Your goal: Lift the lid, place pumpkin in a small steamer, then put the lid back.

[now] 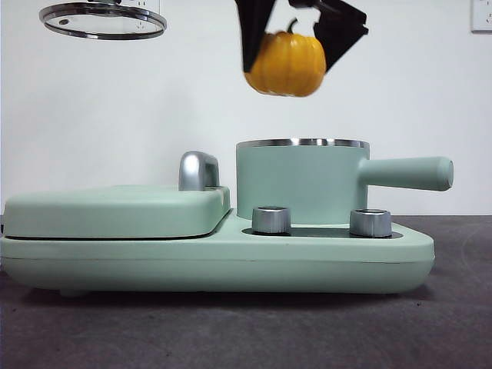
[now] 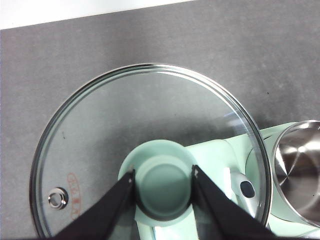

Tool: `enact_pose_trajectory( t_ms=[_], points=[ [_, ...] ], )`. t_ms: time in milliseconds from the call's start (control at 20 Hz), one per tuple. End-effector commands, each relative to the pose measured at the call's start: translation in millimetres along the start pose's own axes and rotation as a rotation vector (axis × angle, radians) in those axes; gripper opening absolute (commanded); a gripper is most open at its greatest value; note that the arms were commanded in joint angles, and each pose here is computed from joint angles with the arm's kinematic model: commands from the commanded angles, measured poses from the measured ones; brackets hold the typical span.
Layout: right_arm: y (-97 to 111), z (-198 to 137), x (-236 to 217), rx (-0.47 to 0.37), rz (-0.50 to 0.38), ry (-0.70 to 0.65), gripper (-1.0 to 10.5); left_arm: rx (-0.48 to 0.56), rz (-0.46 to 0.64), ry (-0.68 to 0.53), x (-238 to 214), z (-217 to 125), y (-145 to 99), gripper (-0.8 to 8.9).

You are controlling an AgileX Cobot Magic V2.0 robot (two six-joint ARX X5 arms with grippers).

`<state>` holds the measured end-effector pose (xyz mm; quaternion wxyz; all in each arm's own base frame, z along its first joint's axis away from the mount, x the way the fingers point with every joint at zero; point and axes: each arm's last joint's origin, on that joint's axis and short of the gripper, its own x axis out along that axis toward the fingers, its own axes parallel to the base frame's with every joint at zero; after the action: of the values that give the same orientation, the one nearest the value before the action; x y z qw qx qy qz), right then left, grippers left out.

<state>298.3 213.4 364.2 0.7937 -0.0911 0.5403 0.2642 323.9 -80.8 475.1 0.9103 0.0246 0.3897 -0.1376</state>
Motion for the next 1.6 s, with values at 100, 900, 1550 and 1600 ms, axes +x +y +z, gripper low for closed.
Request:
enact_pose_trajectory(
  t_ms=[100,900,1550,1600],
  points=[
    [-18,23,19,-0.016,-0.02,0.023,3.3,0.003,-0.004,-0.043,-5,4,-1,0.15],
    [-53,33,129,0.025,-0.044,0.258,3.3,0.004,-0.004,-0.043,-5,4,-1,0.15],
    [-52,34,133,0.043,-0.047,0.257,5.3,-0.005,0.005,-0.043,-5,4,3,0.15],
    [-51,34,133,0.041,-0.046,0.255,5.3,-0.005,0.005,-0.043,-5,4,3,0.15]
  ],
)
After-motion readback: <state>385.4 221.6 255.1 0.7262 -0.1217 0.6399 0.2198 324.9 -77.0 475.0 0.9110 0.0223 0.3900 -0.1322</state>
